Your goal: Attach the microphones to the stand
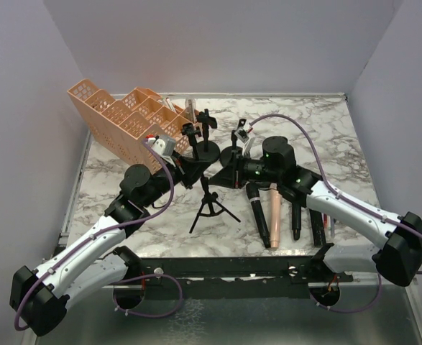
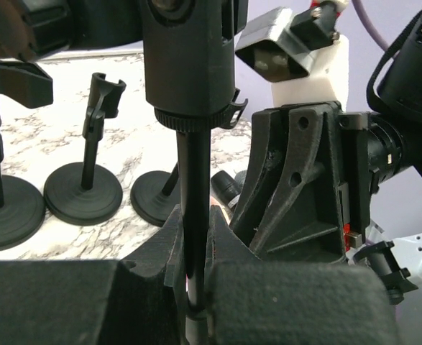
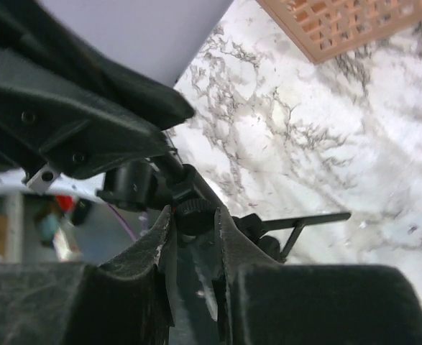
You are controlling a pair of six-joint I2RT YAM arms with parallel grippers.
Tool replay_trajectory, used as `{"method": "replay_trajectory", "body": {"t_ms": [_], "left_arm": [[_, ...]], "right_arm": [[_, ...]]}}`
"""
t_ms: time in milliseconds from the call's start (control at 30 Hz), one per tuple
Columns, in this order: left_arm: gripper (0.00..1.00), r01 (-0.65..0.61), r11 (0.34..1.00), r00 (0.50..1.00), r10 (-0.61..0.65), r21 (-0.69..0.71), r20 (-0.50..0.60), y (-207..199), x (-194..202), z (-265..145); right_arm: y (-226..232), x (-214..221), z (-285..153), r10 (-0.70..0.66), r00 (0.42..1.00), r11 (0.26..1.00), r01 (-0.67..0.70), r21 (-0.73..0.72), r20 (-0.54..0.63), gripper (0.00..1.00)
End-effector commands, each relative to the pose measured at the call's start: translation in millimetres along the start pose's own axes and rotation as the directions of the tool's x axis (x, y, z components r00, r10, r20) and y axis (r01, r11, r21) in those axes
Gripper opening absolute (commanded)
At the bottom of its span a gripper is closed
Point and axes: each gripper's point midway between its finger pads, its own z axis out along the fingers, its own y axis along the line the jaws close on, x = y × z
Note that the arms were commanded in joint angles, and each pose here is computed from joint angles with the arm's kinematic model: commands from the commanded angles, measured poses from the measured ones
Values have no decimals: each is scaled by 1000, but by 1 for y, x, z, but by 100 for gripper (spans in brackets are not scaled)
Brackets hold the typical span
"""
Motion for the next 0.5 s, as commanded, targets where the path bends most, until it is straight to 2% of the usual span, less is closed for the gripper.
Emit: {"method": "replay_trajectory", "body": {"t_ms": [0, 67, 133, 167, 367, 467], "left_arm": [[0, -31, 997, 994, 23, 72, 110, -24, -36, -5], [0, -32, 997, 993, 24, 67, 112, -23, -35, -5], [0, -34, 997, 993, 26, 65, 114, -23, -36, -5], [0, -34, 997, 993, 27, 64, 114, -22, -36, -5], [0, -31, 997, 993, 23, 65, 115, -23, -36, -5], [0, -30, 997, 993, 22, 68, 116, -24, -38, -5]], "right_arm": [[-40, -14, -3, 463, 854, 831, -512, 217, 238, 1], [-39, -13, -3, 609, 744, 722, -664, 197, 276, 1], [-27, -18, 0, 663, 700, 699, -706, 115, 264, 1], [-20, -23, 0, 662, 704, 714, -696, 70, 257, 3], [3, -42, -9, 433, 865, 894, -448, 0, 253, 47], [13, -44, -17, 249, 932, 968, -251, -29, 262, 62]]}}
